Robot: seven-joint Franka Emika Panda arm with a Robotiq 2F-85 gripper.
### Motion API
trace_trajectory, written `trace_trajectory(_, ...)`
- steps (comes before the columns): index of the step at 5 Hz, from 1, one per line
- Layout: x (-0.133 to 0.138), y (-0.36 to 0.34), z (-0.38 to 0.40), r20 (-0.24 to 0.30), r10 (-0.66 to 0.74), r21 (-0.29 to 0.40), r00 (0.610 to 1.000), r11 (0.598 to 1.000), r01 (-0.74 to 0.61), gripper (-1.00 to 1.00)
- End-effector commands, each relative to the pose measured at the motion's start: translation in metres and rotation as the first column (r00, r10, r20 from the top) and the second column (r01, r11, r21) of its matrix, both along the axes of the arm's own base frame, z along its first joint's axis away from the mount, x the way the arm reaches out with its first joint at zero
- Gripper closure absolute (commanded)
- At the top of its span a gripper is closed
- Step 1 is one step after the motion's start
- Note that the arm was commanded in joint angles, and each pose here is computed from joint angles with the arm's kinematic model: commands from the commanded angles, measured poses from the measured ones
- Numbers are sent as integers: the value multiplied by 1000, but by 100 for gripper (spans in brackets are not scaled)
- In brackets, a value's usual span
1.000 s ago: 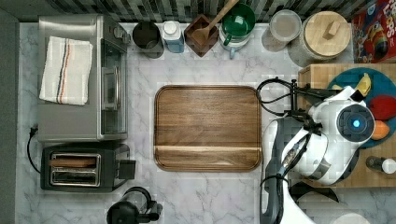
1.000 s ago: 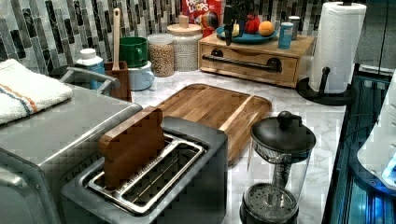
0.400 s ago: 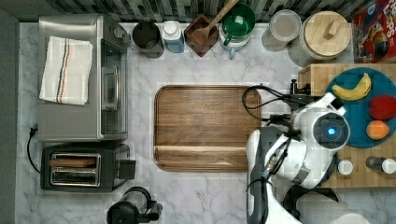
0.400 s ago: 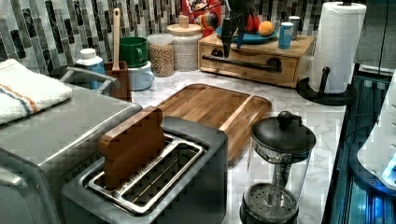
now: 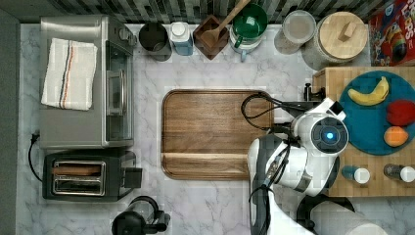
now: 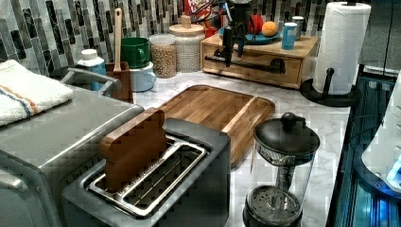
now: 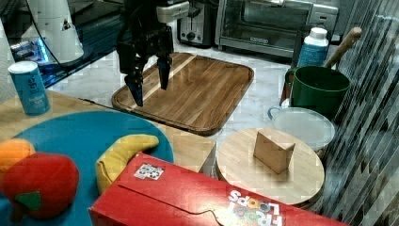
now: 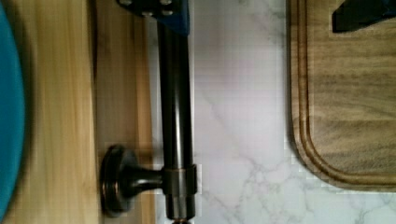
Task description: Open the drawer.
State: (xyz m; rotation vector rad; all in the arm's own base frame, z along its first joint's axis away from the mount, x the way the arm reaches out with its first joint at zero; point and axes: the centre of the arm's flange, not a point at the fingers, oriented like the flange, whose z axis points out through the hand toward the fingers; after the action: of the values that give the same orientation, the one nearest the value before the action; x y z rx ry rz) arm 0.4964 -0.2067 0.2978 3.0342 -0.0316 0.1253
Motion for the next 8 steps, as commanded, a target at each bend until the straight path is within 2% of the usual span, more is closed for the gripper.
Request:
trace_trajectory(1, 6, -16, 24, 118, 24, -44, 993, 999, -19, -100)
trace_trajectory(3, 8, -3, -9, 164, -2, -64, 986, 998, 13, -100)
trace_trajectory(6, -13, 8, -33, 136, -16, -68, 991, 997, 26, -100)
trace_trajectory(8, -6, 4, -43, 111, 10, -72, 994, 997, -2, -100)
